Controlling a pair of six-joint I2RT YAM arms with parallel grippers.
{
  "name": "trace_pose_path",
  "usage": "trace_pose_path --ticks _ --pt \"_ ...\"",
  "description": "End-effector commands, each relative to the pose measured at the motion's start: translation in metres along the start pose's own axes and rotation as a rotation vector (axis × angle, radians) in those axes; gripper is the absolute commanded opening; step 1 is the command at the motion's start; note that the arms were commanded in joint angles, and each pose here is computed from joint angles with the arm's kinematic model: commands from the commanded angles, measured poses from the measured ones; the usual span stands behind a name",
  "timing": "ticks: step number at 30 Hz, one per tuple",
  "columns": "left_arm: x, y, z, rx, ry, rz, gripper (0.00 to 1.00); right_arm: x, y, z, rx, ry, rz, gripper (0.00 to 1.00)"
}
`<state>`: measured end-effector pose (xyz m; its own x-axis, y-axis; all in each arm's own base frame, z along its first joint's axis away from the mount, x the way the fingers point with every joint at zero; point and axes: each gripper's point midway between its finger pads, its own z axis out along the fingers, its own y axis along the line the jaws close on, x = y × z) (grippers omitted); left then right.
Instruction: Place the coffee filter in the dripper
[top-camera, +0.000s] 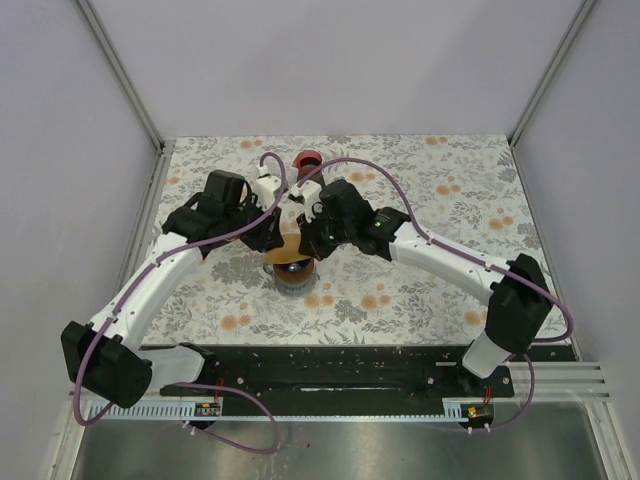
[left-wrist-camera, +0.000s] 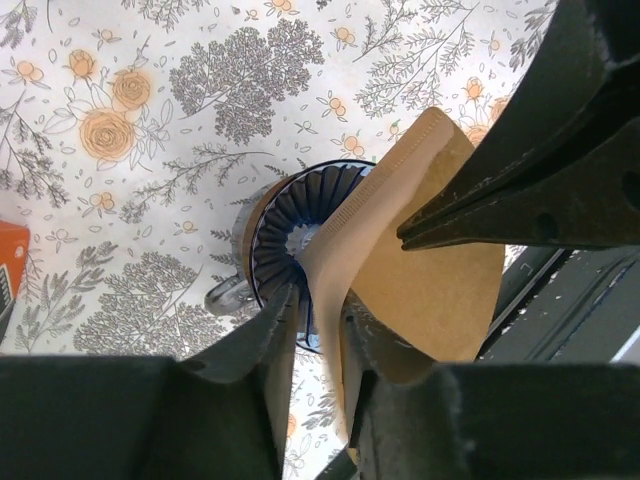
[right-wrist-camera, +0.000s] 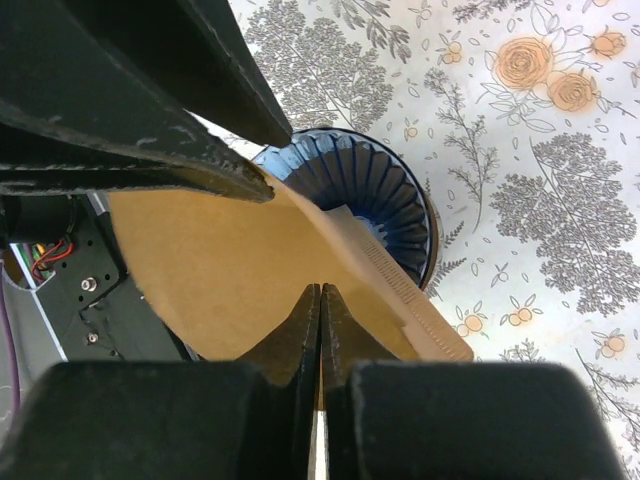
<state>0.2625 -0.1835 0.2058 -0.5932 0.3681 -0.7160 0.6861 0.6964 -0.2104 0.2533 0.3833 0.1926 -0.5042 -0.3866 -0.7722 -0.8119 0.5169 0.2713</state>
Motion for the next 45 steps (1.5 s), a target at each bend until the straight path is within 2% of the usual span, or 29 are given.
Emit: trace_pose_path --ticks 1,8,11,15,20,27,31,45 --pt "-0.028 -0.002 -0.011 0.034 -0.088 -0.002 0.34 -0.015 0.0 -0.001 0.038 -0.014 -0.024 0.0" --pt "-0.032 -0.003 -0.034 0.072 -0.115 -0.043 0.65 -0.008 0.002 0.012 0.046 0.048 -0.022 0.0" --pt "-0.036 0.005 -0.047 0.04 -0.133 -0.07 0.69 -0.006 0.001 0.015 0.068 0.086 -0.024 0.0" --pt "-0.038 0.017 -0.066 0.004 -0.164 -0.152 0.69 -0.007 0.003 0.017 0.099 0.124 -0.043 0.0" --pt "-0.024 0.019 -0.072 -0.007 -0.146 -0.228 0.66 -0.003 0.011 0.027 0.124 0.198 -0.083 0.0" --pt "-0.003 0.009 -0.064 0.036 -0.11 -0.316 0.63 0.019 0.007 0.043 0.206 0.346 -0.103 0.0" --pt "0.004 0.008 -0.056 0.05 -0.102 -0.356 0.59 0.023 0.001 0.049 0.242 0.367 -0.071 0.0" --pt "0.025 0.013 -0.027 0.082 -0.074 -0.486 0.53 0.056 -0.013 0.081 0.289 0.451 -0.026 0.0"
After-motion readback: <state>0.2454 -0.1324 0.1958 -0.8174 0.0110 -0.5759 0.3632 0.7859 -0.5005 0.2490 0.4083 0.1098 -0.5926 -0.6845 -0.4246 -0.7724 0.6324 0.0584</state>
